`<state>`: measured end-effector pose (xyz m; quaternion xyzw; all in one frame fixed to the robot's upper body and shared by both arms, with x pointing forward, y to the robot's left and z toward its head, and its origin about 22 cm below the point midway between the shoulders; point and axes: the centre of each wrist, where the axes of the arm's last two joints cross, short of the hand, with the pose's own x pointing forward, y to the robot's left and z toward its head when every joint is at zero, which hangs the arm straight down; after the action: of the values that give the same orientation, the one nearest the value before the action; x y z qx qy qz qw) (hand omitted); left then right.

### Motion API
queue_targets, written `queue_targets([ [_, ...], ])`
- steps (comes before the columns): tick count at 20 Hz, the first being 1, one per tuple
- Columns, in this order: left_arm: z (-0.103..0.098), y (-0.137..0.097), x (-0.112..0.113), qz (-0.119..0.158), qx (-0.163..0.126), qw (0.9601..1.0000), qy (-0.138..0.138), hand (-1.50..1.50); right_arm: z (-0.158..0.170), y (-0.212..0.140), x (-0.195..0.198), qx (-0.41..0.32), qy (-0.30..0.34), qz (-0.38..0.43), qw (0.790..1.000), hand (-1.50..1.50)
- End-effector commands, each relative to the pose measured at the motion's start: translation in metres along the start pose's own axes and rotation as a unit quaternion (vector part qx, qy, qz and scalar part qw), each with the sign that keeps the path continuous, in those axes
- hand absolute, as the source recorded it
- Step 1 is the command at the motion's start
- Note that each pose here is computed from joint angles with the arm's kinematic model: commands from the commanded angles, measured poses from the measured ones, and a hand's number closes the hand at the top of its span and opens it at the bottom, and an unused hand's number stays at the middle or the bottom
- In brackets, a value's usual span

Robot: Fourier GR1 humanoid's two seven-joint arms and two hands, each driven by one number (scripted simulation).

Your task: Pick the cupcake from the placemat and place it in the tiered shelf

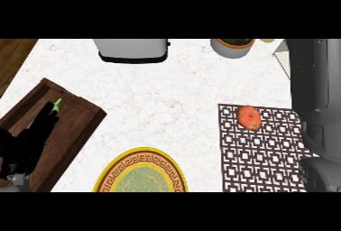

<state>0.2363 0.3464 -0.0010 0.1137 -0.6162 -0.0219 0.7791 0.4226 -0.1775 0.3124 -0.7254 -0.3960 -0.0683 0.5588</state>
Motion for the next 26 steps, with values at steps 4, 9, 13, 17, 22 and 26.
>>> queue_targets([
  [4, -0.012, 0.01, 0.006, -0.001, 0.005, 1.0, -0.007, 0.0, -0.034, -0.018, 0.01, -0.012, 0.09, 0.066, 0.994, 1.5],
  [9, -0.015, -0.002, -0.005, 0.0, 0.004, 1.0, 0.001, 0.0, -0.055, -0.012, 0.006, -0.008, 0.103, 0.058, 0.993, 1.5],
  [13, 0.0, 0.014, 0.009, -0.005, -0.007, 0.9999, -0.006, 0.0, -0.078, -0.017, 0.001, -0.032, 0.117, 0.097, 0.988, 1.5],
  [17, 0.004, -0.003, -0.011, -0.002, 0.002, 1.0, 0.005, 0.0, -0.111, -0.003, -0.029, -0.037, 0.12, 0.125, 0.984, 1.5],
  [22, 0.003, -0.01, -0.01, -0.003, -0.013, 0.9999, -0.001, 0.0, -0.135, 0.015, -0.054, -0.039, 0.123, 0.124, 0.984, 1.5],
  [26, 0.004, 0.003, 0.006, -0.001, -0.003, 1.0, -0.008, 0.0, -0.15, 0.017, -0.077, -0.045, 0.138, 0.094, 0.985, 1.5],
])
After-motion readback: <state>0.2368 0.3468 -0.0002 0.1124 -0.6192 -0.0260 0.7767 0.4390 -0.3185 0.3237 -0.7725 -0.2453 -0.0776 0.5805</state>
